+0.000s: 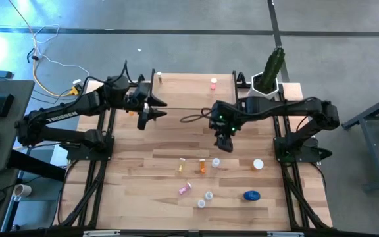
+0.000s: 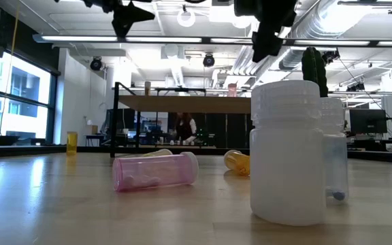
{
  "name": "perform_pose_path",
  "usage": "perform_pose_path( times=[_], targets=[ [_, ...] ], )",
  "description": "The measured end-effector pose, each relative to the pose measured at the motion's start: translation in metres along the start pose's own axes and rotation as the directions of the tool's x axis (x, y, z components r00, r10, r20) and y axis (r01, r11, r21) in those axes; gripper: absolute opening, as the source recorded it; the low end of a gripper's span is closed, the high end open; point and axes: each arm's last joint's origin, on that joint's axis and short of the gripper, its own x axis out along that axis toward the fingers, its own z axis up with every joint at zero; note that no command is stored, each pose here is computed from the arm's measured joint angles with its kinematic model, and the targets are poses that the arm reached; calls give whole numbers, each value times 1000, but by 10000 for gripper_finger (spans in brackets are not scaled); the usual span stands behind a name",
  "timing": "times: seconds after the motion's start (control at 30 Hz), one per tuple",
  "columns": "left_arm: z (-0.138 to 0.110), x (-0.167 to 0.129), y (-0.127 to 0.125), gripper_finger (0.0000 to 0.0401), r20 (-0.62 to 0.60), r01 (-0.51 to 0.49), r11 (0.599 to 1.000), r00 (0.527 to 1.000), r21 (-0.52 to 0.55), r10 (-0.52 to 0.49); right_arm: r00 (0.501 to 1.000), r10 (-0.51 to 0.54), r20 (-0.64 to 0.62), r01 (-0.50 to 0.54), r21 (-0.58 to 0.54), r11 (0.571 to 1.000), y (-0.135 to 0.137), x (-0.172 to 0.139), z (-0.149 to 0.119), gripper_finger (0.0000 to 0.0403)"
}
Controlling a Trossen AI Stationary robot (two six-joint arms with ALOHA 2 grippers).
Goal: Pick and place medicine bottles onto shelf by color
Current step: Put the top white medicine bottle on the shelf
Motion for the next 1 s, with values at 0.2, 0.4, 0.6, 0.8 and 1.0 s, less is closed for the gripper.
perform_pose_path(
  times=[0.2,0.4,0.6,0.8,1.0],
  targets=[
    [-1,3,-9,193,-10,37,997,999,-72,-38,996,83,-25,-86,-180,980,15,6,-5,211],
    [-3,6,-20,193,-24,85,990,996,-113,-88,998,36,-43,-49,-337,940,35,11,-10,211],
    [-6,9,-32,193,-40,136,981,989,-137,-143,998,-60,-37,39,-419,907,52,21,-14,211],
    [-7,10,-42,193,-48,178,976,982,-128,-185,993,-70,-91,26,-415,909,53,52,-22,211],
    [-8,11,-49,193,-57,206,971,975,-120,-214,988,-81,-131,32,-342,939,41,81,-45,211]
  ],
)
